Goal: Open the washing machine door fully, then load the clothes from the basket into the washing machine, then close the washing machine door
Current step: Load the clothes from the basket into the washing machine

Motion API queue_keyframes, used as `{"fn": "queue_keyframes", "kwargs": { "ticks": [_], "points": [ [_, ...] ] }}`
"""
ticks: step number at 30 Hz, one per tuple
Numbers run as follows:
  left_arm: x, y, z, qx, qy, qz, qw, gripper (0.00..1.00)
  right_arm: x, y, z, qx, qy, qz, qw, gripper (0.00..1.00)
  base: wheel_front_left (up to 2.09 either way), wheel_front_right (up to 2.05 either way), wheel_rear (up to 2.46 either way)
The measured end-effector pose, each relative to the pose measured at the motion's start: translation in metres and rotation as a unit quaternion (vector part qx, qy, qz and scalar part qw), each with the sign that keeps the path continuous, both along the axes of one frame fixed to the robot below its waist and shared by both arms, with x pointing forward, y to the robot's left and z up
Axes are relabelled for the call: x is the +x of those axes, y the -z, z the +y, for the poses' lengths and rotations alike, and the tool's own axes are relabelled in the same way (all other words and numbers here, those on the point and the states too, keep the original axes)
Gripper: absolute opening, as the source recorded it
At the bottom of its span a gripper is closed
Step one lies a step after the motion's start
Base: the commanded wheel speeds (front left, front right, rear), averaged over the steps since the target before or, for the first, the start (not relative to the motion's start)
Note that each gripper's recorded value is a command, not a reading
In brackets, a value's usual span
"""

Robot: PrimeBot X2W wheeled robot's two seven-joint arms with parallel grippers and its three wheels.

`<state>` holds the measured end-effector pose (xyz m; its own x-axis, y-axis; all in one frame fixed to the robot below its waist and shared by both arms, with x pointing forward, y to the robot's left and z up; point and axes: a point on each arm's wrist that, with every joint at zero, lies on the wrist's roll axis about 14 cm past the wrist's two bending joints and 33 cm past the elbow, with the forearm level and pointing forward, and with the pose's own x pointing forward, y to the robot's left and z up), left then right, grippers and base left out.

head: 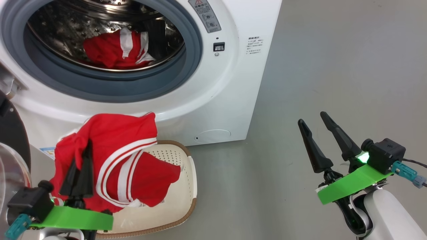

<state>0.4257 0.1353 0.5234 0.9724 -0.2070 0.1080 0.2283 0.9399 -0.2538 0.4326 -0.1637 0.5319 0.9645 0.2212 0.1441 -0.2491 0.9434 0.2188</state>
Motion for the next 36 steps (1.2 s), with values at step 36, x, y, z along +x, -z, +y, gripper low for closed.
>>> {"fn": "queue_keyframes", "kwargs": {
  "ticks": [36],
  "points": [
    [0.173,0.023,-0.016,0.027,0.028,0.019,0.999,0.00,0.039,0.061,-0.013,0.000,0.023,0.063,0.998,1.00,0.00,0.00,0.00]
  ]
}}
